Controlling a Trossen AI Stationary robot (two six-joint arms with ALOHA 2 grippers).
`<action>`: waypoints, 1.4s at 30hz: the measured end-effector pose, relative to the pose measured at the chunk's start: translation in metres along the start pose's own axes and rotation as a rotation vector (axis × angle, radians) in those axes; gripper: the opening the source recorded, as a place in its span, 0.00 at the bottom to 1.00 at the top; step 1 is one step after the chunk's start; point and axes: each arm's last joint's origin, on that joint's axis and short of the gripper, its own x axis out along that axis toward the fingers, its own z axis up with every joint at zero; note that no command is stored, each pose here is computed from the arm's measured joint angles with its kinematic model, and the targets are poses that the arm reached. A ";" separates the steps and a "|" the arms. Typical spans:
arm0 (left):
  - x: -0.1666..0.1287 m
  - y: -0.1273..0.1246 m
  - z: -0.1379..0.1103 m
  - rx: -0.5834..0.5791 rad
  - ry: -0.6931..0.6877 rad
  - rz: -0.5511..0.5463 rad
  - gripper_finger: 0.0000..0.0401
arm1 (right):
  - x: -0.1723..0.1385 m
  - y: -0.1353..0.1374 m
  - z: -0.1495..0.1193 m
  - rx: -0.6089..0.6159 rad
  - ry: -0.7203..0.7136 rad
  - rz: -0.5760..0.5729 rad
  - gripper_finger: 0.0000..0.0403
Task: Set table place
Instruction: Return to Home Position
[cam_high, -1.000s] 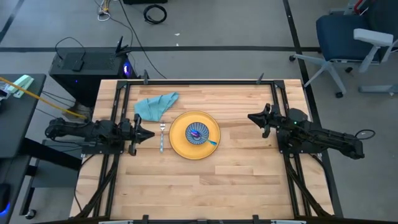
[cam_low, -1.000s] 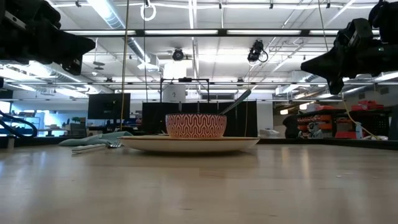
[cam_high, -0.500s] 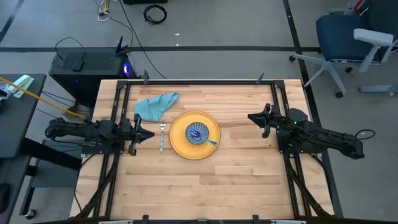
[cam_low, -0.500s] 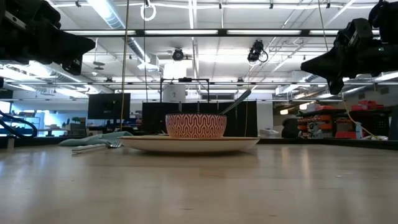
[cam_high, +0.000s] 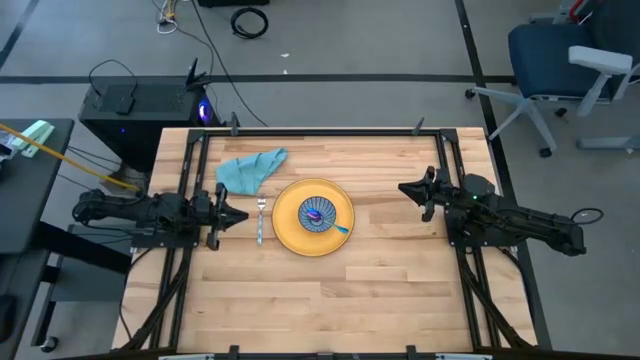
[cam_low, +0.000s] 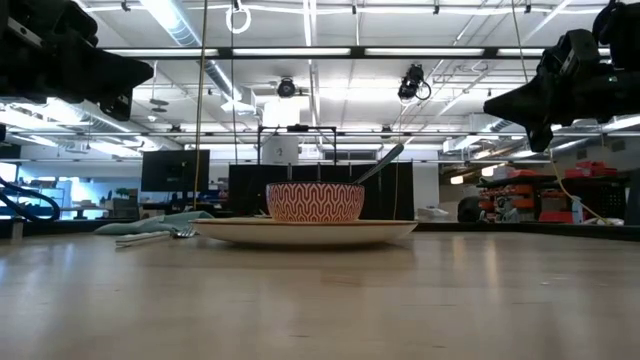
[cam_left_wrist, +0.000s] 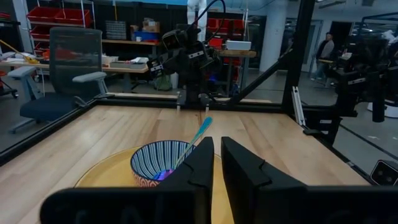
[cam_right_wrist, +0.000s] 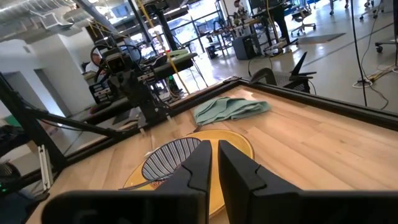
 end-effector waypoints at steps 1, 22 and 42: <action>0.000 0.000 0.000 0.000 0.000 0.000 0.10 | 0.000 0.000 0.000 0.000 0.000 0.000 0.09; 0.000 0.000 0.000 0.000 0.000 0.000 0.10 | 0.000 0.000 0.000 0.000 0.000 0.000 0.09; 0.000 0.000 0.000 0.000 0.000 0.000 0.09 | 0.000 0.000 0.000 0.000 0.000 0.000 0.09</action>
